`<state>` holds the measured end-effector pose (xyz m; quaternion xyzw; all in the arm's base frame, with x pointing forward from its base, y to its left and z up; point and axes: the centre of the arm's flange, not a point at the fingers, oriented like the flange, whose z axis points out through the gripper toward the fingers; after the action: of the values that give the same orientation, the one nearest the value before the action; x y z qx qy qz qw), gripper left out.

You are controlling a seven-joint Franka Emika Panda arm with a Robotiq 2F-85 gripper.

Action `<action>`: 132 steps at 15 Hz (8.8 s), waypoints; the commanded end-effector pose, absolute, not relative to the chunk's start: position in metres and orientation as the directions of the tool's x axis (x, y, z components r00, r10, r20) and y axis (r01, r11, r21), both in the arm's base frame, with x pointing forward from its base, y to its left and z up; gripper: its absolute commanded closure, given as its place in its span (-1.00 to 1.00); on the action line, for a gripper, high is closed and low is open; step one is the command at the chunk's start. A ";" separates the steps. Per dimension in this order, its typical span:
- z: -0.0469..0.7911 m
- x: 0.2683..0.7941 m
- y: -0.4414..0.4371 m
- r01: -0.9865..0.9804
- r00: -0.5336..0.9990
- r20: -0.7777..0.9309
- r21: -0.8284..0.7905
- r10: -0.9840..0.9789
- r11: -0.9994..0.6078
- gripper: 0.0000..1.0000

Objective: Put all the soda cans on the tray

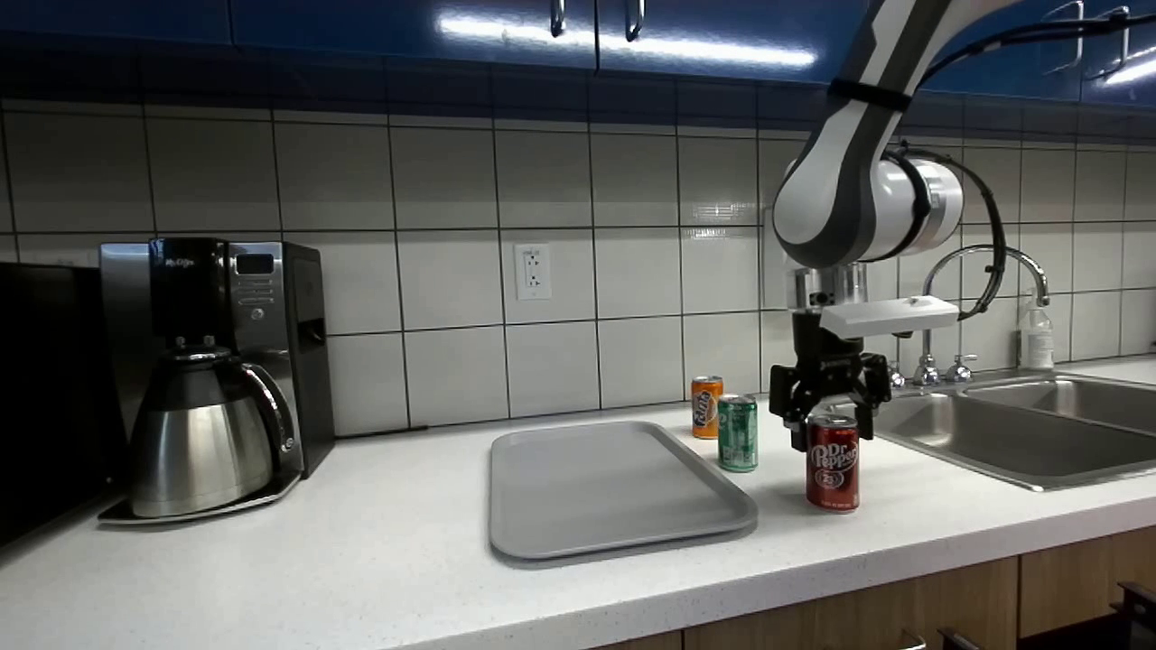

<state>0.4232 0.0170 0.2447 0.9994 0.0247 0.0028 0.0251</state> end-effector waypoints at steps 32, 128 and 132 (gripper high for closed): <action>0.284 0.431 0.026 0.078 0.993 0.083 0.047 0.082 -0.996 0.24; 0.318 0.482 0.121 0.364 0.905 0.199 0.095 0.376 -0.926 -1.00; 0.317 0.485 0.104 0.323 0.921 0.196 0.102 0.337 -0.941 -1.00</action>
<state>0.4889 0.1160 0.3102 0.9765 0.1892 0.1006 0.0216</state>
